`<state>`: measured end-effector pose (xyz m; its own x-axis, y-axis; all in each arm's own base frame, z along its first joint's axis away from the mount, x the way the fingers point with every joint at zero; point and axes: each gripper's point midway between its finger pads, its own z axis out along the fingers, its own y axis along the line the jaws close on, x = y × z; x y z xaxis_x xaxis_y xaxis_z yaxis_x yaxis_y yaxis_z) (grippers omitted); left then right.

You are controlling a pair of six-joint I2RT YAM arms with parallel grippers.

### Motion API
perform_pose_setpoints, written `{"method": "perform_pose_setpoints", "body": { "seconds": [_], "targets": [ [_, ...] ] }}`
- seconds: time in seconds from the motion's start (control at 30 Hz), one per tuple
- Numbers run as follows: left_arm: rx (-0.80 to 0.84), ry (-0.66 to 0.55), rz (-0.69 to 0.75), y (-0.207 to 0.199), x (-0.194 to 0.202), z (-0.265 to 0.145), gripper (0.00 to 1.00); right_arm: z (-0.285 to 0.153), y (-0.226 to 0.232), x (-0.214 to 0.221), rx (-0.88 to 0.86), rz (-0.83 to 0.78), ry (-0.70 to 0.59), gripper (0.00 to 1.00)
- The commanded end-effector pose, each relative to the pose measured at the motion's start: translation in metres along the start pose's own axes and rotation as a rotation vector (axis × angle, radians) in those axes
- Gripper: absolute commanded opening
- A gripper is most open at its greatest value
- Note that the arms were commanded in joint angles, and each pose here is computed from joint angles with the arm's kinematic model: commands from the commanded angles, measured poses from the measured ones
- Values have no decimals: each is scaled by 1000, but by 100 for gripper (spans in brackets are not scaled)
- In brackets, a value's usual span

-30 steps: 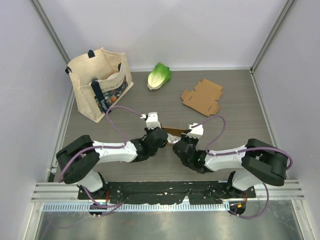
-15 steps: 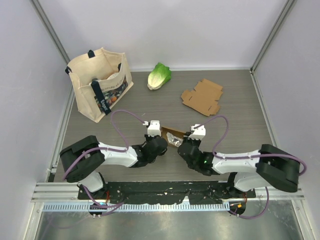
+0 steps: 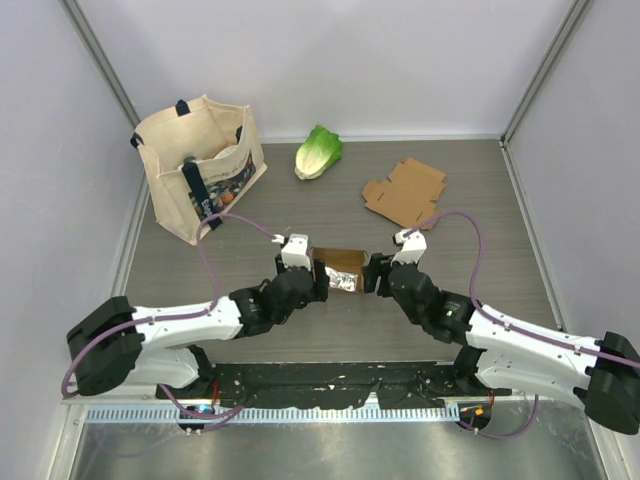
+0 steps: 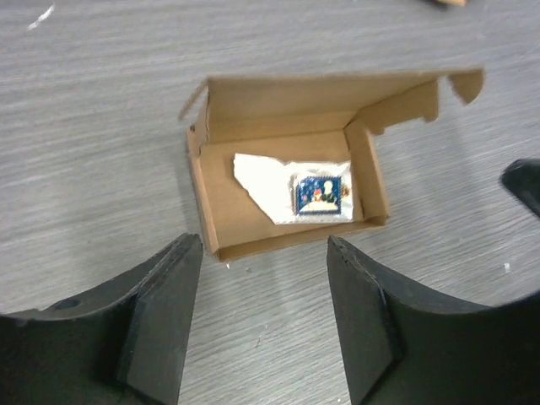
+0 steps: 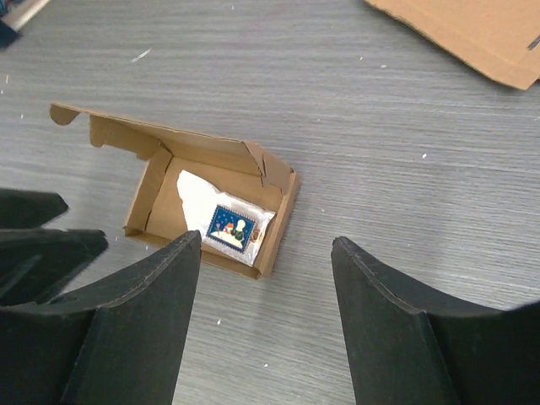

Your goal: Fold the paper box

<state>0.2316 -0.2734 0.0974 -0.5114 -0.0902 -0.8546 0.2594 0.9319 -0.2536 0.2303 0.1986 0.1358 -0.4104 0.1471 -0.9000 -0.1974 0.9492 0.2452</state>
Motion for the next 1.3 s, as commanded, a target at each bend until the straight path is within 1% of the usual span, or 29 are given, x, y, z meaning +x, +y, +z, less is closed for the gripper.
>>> {"method": "perform_pose_setpoints", "body": {
  "seconds": [0.0,0.07,0.13,0.17,0.2,0.23,0.3,0.4,0.5,0.53,0.6,0.63,0.67,0.77,0.87,0.9,0.97,1.0,1.07,1.1,1.17,1.2,1.27],
  "targets": [
    [84,19,-44,5,-18,-5,66,4,14,2,-134,-55,162,69],
    [107,3,-72,15,-27,-1,68,14,4,2,-119,-77,185,70],
    [143,-7,-69,15,-37,3,66,24,7,4,-156,-120,220,69],
    [138,-10,-65,21,-42,8,65,27,9,4,-175,-127,224,69],
    [149,7,-35,20,-38,12,63,33,7,2,-175,-128,226,68],
    [169,-14,-25,16,-46,15,60,38,11,7,-199,-141,248,67],
    [181,-2,16,13,-44,22,55,45,15,4,-215,-173,250,66],
    [186,-8,32,9,-47,29,55,54,17,3,-215,-189,240,64],
    [164,-20,41,10,-50,34,55,59,13,-2,-176,-196,222,59],
    [138,-23,44,13,-52,37,55,62,15,-11,-178,-187,187,55],
    [118,-19,50,16,-52,41,52,64,14,-14,-164,-188,176,51],
    [104,-23,48,17,-53,42,52,65,15,-16,-160,-184,172,46],
    [103,-25,49,16,-54,43,52,66,14,-15,-156,-185,174,44],
    [104,-37,48,15,-58,43,56,68,12,-17,-139,-186,164,39],
    [101,-36,57,14,-60,45,55,71,12,-18,-134,-185,159,35],
    [100,-37,56,14,-61,46,50,72,13,-17,-135,-186,164,32],
    [95,-27,63,14,-57,49,45,74,15,-17,-142,-185,168,28],
    [91,-29,64,14,-59,50,39,75,17,-16,-149,-185,172,24],
    [88,-23,68,15,-56,52,33,75,18,-17,-150,-177,169,20],
    [86,-19,76,15,-56,53,30,76,18,-17,-148,-175,164,16],
    [76,-16,81,16,-55,55,26,76,19,-17,-149,-166,163,13],
    [67,-14,85,17,-56,56,20,77,19,-17,-152,-162,161,10],
    [62,-8,86,16,-55,57,15,78,22,-16,-154,-142,164,6]
  ]
}}
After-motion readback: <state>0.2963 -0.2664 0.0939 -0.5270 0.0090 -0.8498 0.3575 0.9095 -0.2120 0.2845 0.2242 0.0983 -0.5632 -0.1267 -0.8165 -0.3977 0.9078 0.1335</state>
